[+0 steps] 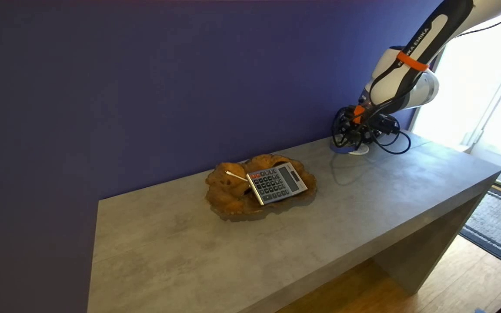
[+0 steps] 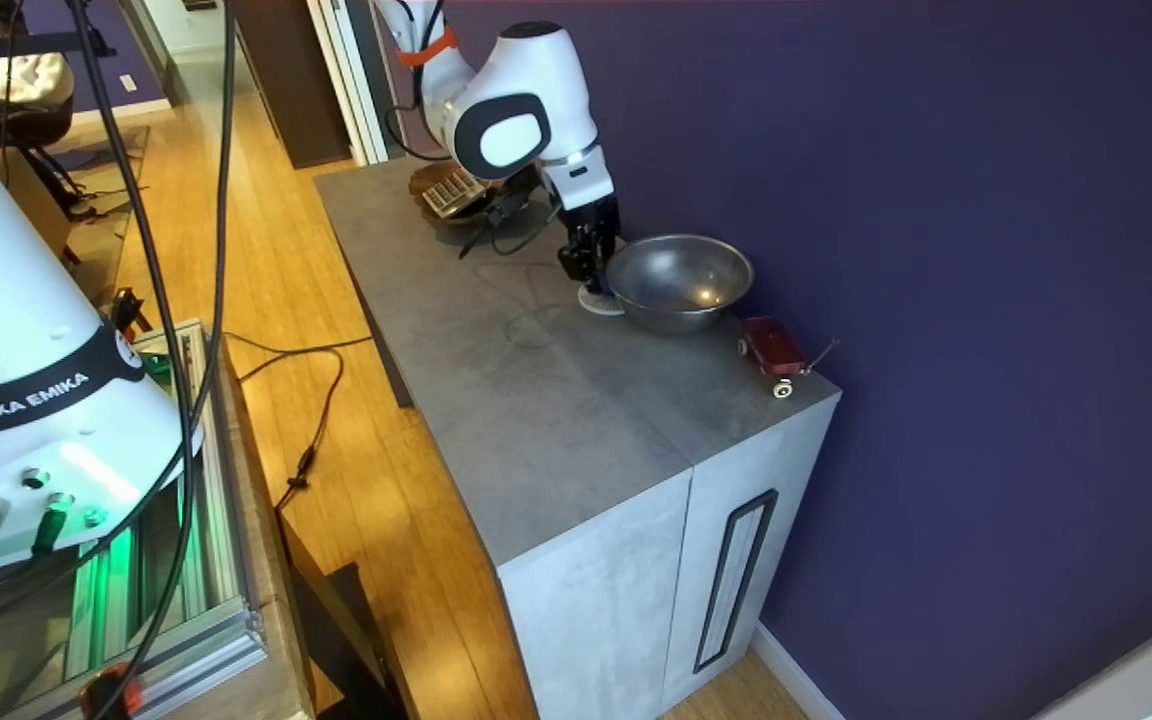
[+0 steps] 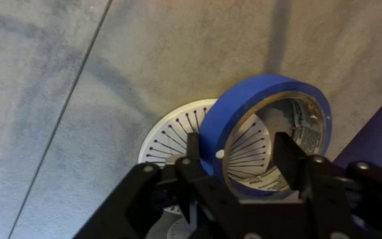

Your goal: Move the blue tape to the left

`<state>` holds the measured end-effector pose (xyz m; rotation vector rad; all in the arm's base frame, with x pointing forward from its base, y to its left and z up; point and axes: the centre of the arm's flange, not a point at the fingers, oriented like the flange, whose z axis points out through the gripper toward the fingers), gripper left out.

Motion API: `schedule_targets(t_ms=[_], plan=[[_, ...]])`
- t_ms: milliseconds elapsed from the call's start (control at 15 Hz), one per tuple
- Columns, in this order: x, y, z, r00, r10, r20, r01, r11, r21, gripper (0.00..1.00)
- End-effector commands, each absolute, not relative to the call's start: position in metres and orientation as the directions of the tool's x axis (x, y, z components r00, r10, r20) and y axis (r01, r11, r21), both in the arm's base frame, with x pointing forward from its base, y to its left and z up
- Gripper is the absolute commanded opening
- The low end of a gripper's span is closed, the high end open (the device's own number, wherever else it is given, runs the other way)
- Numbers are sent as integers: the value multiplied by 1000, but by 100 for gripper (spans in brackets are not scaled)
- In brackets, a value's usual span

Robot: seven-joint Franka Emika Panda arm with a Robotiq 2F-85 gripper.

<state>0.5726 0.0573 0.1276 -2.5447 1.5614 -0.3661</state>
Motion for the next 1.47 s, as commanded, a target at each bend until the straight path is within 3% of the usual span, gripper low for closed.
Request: schedule_targets(t_ms=[0,267,333,1067,1133,1400], plan=[[574,70,149,417,-895,160,-873,-443,-204,30],[570,72,151,429,-889,160,-892,-445,-84,2],[568,74,152,448,-882,145,-885,-461,-64,0],[531,184,216,855,-518,-20,-513,-839,-179,3],[535,184,211,813,-581,30,-568,-804,-174,12],[530,194,212,852,-523,3,-514,-839,-180,12]])
